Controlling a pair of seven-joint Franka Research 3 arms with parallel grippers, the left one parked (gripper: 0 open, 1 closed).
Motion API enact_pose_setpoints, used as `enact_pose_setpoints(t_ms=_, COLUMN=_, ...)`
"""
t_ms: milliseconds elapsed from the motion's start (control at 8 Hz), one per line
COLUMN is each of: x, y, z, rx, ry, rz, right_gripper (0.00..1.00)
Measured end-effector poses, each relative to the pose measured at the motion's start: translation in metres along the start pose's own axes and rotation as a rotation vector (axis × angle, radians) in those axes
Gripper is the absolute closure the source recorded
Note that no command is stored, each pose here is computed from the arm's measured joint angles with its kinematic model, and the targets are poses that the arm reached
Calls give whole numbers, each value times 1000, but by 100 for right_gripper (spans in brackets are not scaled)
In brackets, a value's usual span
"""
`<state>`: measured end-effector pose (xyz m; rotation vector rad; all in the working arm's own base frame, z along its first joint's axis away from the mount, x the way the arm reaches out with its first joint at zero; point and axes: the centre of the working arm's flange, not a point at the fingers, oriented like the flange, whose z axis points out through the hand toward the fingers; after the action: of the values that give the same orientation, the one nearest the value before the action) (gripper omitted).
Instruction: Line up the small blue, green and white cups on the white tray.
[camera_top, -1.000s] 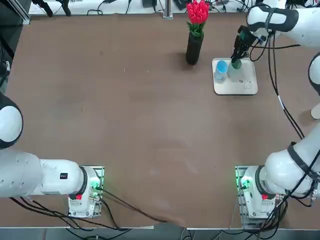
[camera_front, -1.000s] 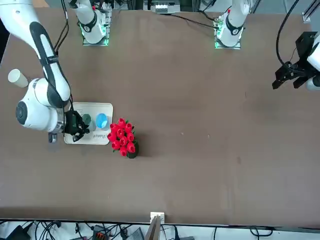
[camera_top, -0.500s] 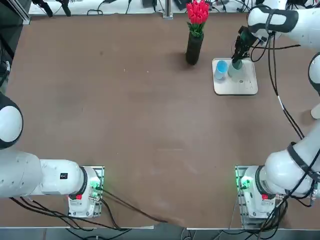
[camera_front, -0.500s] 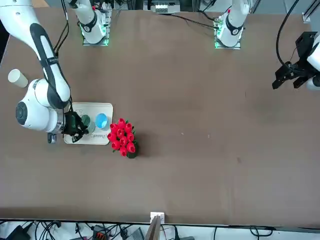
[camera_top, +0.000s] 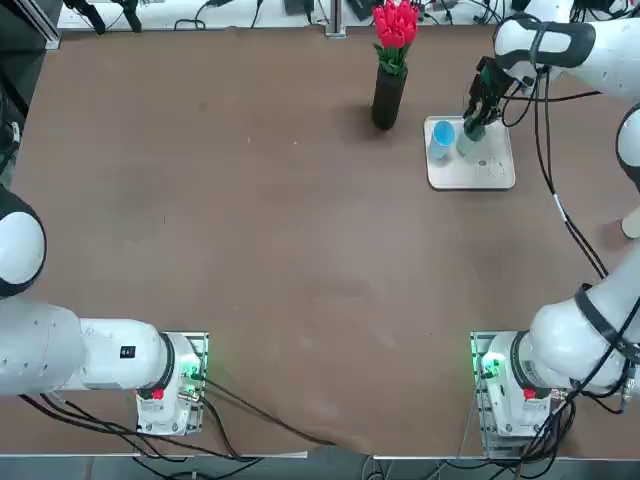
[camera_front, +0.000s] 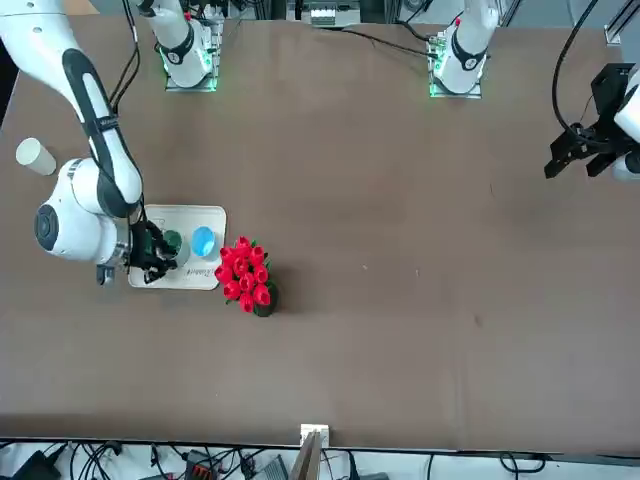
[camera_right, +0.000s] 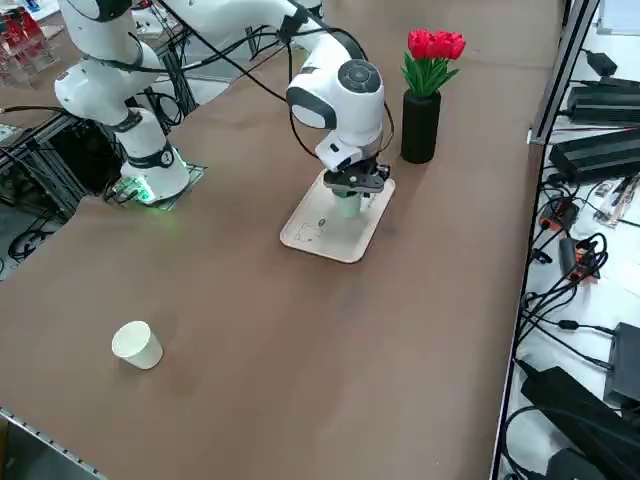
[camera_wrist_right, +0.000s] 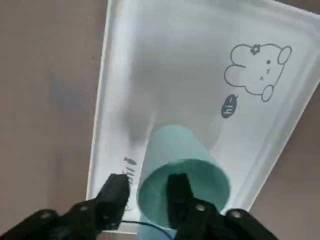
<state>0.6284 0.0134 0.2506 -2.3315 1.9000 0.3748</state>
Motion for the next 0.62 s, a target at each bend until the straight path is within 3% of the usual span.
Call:
enact_pose_setpoints(t_ms=250, x=-5, y=-4, z=-38, rx=37, ry=32, rz=-11, right_gripper=13)
enact_pose_setpoints(t_ms=375, x=-6, y=0, z=-69, rx=43, ry=55, rz=-10, right_gripper=0)
enact_pose_setpoints(t_ms=625, x=27, y=33, z=-129, rx=-42, ry=118, rz=31, right_gripper=0)
